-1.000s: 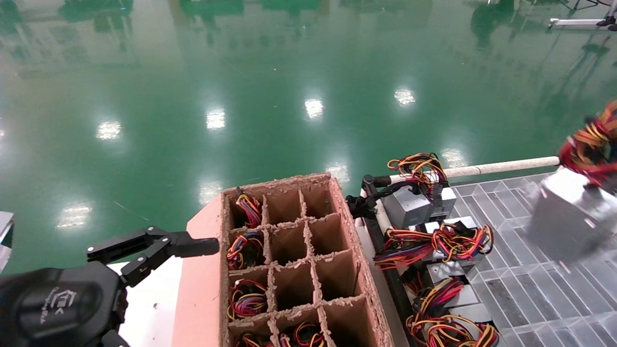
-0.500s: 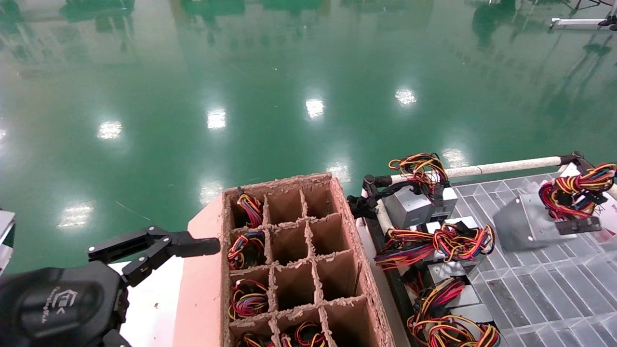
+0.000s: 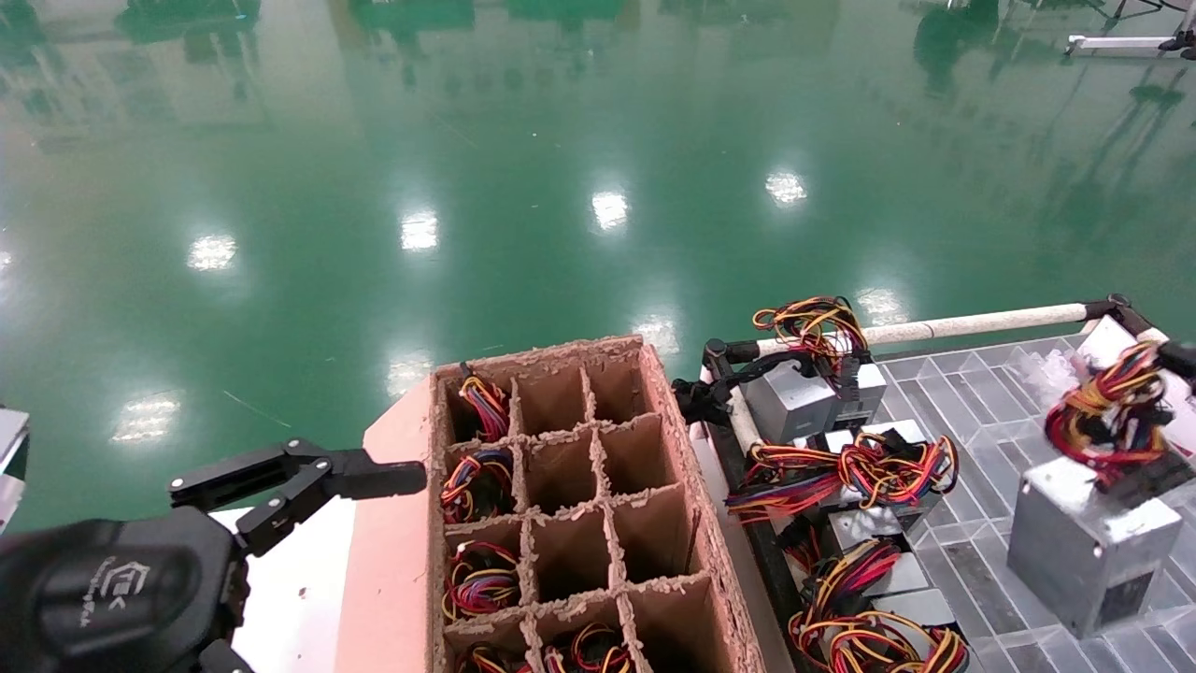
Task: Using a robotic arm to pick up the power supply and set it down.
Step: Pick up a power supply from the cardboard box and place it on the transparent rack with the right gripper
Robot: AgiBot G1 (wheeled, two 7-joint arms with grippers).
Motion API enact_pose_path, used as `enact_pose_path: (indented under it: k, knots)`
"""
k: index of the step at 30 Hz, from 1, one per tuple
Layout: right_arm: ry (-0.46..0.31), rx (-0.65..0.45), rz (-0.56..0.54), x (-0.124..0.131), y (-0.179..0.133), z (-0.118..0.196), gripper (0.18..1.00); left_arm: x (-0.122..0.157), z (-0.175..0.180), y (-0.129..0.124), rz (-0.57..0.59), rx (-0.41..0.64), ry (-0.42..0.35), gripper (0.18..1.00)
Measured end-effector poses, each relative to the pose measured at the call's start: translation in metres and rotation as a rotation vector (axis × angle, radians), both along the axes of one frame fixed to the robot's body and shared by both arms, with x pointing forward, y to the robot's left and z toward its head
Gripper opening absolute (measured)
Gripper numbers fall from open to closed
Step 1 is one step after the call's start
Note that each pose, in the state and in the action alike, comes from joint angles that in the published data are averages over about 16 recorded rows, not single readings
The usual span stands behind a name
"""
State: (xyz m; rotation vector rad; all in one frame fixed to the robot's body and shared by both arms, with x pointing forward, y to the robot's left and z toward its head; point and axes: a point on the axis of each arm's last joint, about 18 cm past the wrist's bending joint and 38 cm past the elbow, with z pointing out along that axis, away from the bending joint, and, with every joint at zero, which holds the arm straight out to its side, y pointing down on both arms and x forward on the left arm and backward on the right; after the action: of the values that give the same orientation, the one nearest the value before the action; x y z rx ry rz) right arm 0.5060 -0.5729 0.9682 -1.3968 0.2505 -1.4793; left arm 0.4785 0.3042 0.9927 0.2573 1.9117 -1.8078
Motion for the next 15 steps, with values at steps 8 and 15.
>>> enact_pose_path:
  k: [8, 15]
  knots:
    - [0.032, 0.021, 0.028, 0.007, 0.008, -0.009, 0.192, 0.0, 0.0, 0.0, 0.0, 0.0, 0.0, 1.001]
    - [0.052, 0.029, 0.056, 0.013, 0.015, -0.007, 0.192, 0.0, 0.0, 0.0, 0.0, 0.0, 0.0, 1.001]
